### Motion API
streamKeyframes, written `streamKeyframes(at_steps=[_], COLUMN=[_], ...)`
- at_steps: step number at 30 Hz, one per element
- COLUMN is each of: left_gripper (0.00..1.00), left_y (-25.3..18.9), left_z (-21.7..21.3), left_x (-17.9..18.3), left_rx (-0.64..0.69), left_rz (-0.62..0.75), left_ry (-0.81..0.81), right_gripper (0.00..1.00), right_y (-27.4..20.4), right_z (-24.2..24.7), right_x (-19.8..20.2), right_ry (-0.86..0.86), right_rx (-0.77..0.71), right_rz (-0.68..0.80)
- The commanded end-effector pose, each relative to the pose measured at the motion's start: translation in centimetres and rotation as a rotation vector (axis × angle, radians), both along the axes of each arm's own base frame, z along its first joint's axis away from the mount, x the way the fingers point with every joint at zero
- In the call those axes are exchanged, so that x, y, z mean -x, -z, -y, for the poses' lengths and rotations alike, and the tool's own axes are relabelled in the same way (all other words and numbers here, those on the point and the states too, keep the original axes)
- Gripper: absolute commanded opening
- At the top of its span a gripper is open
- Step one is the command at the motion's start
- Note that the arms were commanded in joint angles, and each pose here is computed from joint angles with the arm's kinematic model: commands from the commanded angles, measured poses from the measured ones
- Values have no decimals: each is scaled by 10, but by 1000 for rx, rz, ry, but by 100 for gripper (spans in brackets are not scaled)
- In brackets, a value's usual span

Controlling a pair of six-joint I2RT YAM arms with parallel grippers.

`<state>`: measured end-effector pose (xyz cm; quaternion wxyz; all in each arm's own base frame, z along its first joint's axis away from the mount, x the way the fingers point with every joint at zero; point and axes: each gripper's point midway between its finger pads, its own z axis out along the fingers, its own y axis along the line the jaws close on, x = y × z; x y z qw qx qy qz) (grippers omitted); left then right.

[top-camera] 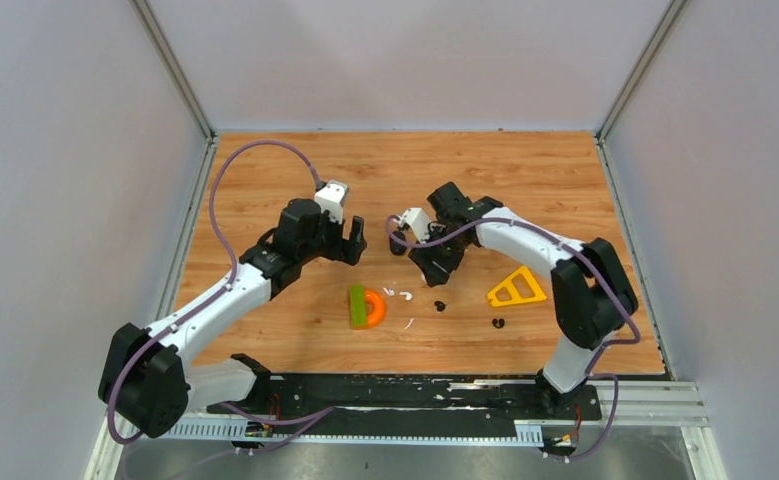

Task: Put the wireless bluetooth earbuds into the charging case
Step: Pick up the charging case at the center of the board.

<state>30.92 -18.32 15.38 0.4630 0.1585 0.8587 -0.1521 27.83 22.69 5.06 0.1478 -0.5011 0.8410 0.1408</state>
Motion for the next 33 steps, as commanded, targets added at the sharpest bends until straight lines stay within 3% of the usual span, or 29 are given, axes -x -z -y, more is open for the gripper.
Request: streamKeyframes(at_steps=[1,5,9,12,18,33], left_gripper=[93,85,81,78,67,66], left_y=[-47,-88,-111,-102,-79,-81], left_z=[54,85,93,100,121,156], left_x=[16,53,90,111,135,157], left_rx=[241,414,455,383,242,164], left_rz=[106,216,354,408,390,465], left_ry=[268,533,713,806,975,1095], right_gripper=[34,35,35,35,35,35], right_y=[-85,-127,-142,-156,-174,-170], right_z=[-24,-29,-26,-25,-30,-30], right_x=[32,73,108,127,133,137], right_ry=[-121,-230,-322,-378,-394,-376], right_rx=[-346,-578,-675,-758,-845,-860], right_rz=[-85,-271,-408,-480,-540,-574])
